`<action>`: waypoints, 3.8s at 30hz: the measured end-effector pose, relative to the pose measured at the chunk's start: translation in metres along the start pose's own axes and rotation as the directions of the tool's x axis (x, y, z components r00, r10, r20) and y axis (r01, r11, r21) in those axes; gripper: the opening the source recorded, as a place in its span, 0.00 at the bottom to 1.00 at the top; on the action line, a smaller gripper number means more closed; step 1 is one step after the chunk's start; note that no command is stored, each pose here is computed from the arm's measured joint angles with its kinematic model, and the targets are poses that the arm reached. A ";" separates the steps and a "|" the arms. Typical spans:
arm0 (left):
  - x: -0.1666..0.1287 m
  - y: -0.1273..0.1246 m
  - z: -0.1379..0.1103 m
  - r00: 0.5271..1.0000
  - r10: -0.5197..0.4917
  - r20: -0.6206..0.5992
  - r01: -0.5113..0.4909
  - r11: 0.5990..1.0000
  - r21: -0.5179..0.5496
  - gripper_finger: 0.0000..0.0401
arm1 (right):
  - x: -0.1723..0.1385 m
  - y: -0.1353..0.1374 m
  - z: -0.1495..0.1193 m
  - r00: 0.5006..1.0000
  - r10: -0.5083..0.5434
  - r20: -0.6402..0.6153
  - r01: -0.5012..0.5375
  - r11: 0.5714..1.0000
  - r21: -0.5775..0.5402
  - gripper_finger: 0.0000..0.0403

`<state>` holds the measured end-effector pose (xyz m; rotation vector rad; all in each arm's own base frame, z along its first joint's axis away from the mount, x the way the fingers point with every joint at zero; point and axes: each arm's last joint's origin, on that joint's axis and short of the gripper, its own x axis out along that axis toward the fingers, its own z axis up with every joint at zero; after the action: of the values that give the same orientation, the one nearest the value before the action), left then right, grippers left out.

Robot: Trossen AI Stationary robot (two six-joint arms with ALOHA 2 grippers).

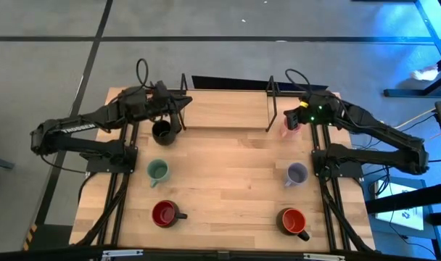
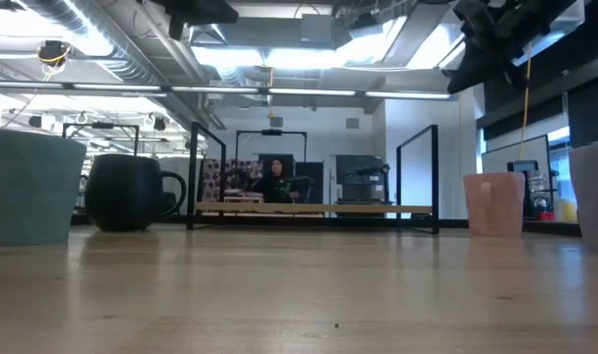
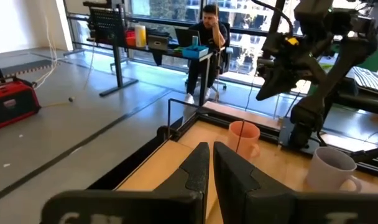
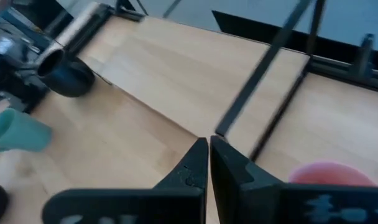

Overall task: Place coffee mugs
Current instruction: Put the pink mug on the shelf

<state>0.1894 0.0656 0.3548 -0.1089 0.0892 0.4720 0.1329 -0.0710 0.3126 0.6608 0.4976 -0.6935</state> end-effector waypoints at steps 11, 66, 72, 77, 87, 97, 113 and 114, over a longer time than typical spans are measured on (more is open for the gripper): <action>0.002 0.012 0.000 1.000 -0.023 -0.017 0.023 1.000 -0.008 0.04 | 0.003 0.015 0.035 0.891 -0.286 -0.354 0.238 0.956 -0.173 0.00; 0.001 0.013 -0.008 0.994 -0.032 -0.103 0.032 0.999 -0.005 0.04 | 0.112 -0.026 -0.039 0.716 -0.478 -0.509 0.359 0.877 -0.319 0.02; 0.001 0.013 -0.008 0.994 -0.026 -0.103 0.027 1.000 0.005 0.04 | 0.088 -0.016 -0.021 0.715 -0.474 -0.514 0.350 0.879 -0.324 0.01; 0.001 0.013 -0.008 0.994 -0.025 -0.102 0.028 0.999 0.029 0.04 | 0.052 0.009 -0.007 0.742 -0.386 -0.548 0.226 0.914 -0.338 0.01; 0.001 0.013 -0.008 0.995 -0.026 -0.101 0.029 0.999 0.029 0.04 | 0.019 0.068 -0.011 0.771 -0.146 -0.620 -0.146 0.907 -0.395 0.01; 0.001 0.013 -0.006 0.996 -0.027 -0.085 0.030 0.999 0.028 0.04 | 0.024 0.118 -0.016 0.844 0.130 -0.520 -0.439 0.725 -0.531 0.01; 0.001 0.013 -0.007 0.996 -0.027 -0.087 0.030 0.999 0.027 0.04 | 0.085 0.134 0.088 0.910 -0.204 -0.361 -0.167 0.616 -0.770 0.01; 0.001 0.013 -0.007 0.996 -0.027 -0.088 0.030 0.999 0.027 0.04 | 0.091 0.131 0.096 0.908 -0.216 -0.360 -0.160 0.614 -0.773 0.01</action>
<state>0.1839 0.0769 0.3469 -0.1025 0.1798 0.4375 0.3069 -0.0989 0.3728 -0.0746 1.1461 -0.2764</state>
